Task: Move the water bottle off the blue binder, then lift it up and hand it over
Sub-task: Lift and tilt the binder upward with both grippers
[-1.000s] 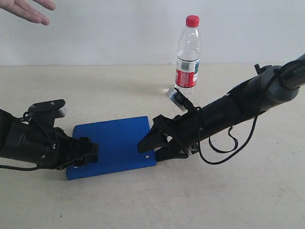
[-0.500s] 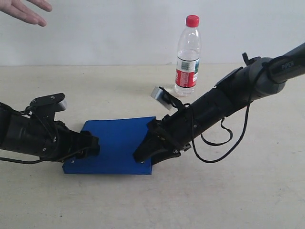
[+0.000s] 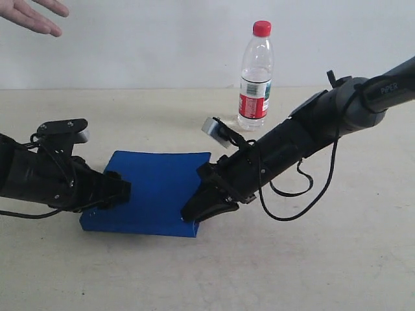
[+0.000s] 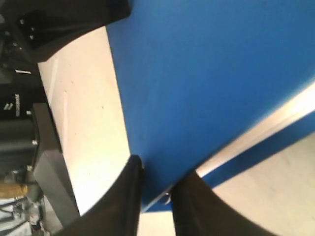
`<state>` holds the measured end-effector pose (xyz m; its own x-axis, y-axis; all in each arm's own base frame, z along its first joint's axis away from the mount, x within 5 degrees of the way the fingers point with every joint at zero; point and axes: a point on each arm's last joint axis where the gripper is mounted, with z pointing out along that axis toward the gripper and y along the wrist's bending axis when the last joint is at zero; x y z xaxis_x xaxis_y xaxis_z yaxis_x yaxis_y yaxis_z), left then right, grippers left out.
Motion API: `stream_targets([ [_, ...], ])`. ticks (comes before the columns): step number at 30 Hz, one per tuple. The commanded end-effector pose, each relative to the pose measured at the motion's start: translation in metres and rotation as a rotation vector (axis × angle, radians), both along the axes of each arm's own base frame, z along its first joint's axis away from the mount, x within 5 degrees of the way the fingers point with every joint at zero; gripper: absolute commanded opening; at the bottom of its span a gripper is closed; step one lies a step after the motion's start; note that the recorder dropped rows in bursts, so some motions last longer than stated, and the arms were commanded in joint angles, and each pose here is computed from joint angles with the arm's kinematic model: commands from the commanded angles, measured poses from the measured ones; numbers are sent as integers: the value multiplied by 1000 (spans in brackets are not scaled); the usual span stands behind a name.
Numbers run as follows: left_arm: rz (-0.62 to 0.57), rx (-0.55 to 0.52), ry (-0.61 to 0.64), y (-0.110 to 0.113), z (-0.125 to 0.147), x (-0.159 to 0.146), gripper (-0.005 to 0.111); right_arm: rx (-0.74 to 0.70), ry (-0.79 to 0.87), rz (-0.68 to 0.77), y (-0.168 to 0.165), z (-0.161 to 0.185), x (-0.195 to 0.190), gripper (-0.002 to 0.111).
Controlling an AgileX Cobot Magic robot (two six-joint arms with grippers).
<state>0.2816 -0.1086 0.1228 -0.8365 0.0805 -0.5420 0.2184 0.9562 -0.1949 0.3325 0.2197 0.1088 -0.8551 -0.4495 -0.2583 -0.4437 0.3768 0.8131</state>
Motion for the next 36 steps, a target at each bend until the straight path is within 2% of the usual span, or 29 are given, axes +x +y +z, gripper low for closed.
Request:
stream_targets([
  [1,51,168,-108,10,19,3,39,161,19,-3,17,29,-3,0],
  [3,111,200,-147,17,31,3,50,160,21,-4,17,29,-3,0],
  [5,109,164,-172,15,41,1,56,161,17,-2,17,29,-3,0],
  [9,50,72,-191,7,51,-2,56,164,9,1,17,31,-3,0],
  [15,32,47,-252,8,70,-8,56,195,-70,-35,2,63,4,0],
  [20,-300,-24,-352,-9,97,-32,56,211,-128,-151,-38,92,22,0],
  [23,-398,-17,-354,-19,94,-41,56,204,-98,-212,-52,96,28,0],
  [27,-548,48,-351,-36,80,-50,56,201,-84,-215,-51,96,28,0],
  [30,-598,46,-345,-46,78,-56,56,202,-83,-205,-47,98,25,0],
  [36,-560,-55,-317,-55,80,-61,56,208,-99,-207,-47,112,21,0],
])
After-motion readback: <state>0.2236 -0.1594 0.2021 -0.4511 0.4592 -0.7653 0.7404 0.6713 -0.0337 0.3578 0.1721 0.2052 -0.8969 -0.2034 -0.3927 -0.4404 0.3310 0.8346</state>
